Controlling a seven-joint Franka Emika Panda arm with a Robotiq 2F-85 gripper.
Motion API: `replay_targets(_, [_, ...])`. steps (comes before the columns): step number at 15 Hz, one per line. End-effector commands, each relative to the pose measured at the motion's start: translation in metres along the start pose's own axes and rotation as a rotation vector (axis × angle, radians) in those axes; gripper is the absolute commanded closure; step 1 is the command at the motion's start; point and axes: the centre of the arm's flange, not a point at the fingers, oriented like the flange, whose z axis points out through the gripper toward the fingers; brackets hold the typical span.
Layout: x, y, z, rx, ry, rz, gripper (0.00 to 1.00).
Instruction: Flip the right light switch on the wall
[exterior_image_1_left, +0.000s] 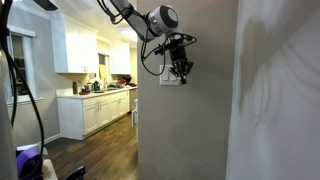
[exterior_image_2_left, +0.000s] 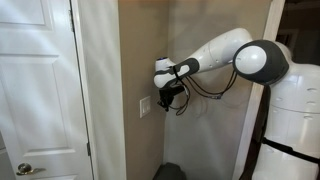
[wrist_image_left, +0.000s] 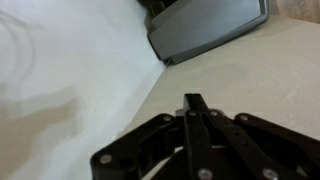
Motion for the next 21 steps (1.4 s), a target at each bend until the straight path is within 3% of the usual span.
replay_targets(1, [0.015, 0.006, 0.005, 0.034, 0.015, -0.076, 1.0])
replay_targets(6, [0.018, -0.011, -0.004, 0.066, 0.065, -0.227, 1.0])
replay_targets(11, [-0.003, -0.03, -0.007, 0.066, 0.028, -0.302, 1.0])
replay_targets(21, [-0.066, -0.013, 0.016, 0.075, 0.012, -0.284, 1.0])
